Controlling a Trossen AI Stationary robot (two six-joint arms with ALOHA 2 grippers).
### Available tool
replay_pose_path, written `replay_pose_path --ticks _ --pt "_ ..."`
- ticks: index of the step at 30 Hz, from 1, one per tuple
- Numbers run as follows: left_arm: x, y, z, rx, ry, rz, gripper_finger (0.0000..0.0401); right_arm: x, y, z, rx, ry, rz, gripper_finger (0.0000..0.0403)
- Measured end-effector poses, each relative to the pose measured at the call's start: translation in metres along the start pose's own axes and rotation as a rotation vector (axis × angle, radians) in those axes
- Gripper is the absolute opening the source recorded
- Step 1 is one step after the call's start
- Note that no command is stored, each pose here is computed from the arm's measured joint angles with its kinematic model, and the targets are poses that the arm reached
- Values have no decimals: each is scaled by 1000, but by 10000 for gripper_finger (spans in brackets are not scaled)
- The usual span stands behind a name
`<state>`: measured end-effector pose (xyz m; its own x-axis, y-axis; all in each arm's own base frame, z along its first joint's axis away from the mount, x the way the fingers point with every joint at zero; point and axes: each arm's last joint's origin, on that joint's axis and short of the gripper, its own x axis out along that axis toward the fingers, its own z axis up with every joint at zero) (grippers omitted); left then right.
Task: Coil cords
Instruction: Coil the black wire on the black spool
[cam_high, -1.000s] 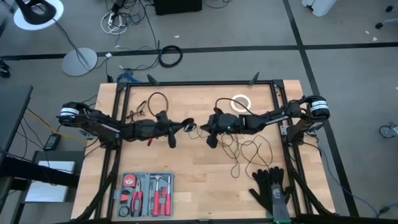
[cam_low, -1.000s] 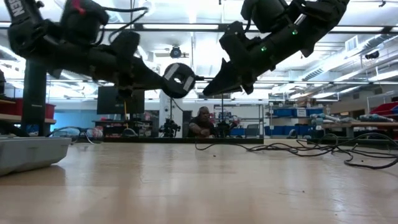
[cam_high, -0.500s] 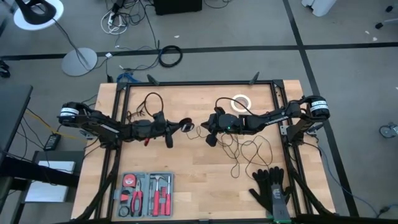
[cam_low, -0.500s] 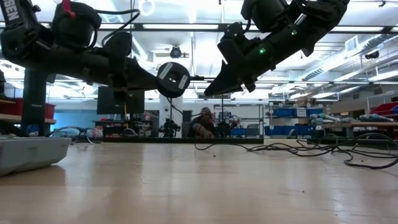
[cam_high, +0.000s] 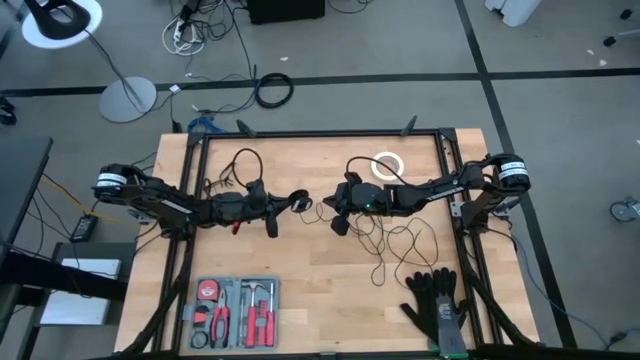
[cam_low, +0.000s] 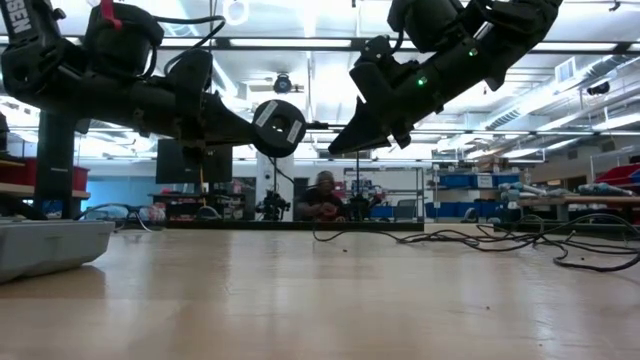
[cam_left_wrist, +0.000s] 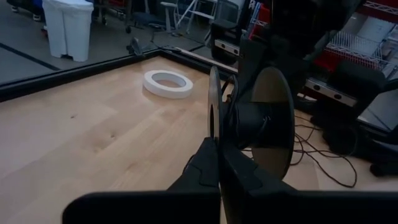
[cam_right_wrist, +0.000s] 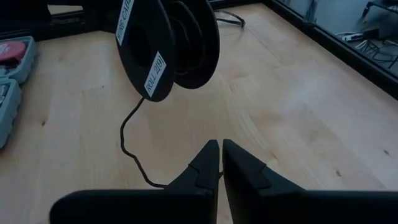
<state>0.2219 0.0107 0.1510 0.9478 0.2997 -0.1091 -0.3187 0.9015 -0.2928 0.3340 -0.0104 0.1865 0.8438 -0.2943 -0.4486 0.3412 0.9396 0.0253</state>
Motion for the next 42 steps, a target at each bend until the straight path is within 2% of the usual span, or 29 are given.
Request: replay_pose_path --ticks 42 --pt "0 1 -3 24 31 13 0 0 0 0 0 0 0 22"
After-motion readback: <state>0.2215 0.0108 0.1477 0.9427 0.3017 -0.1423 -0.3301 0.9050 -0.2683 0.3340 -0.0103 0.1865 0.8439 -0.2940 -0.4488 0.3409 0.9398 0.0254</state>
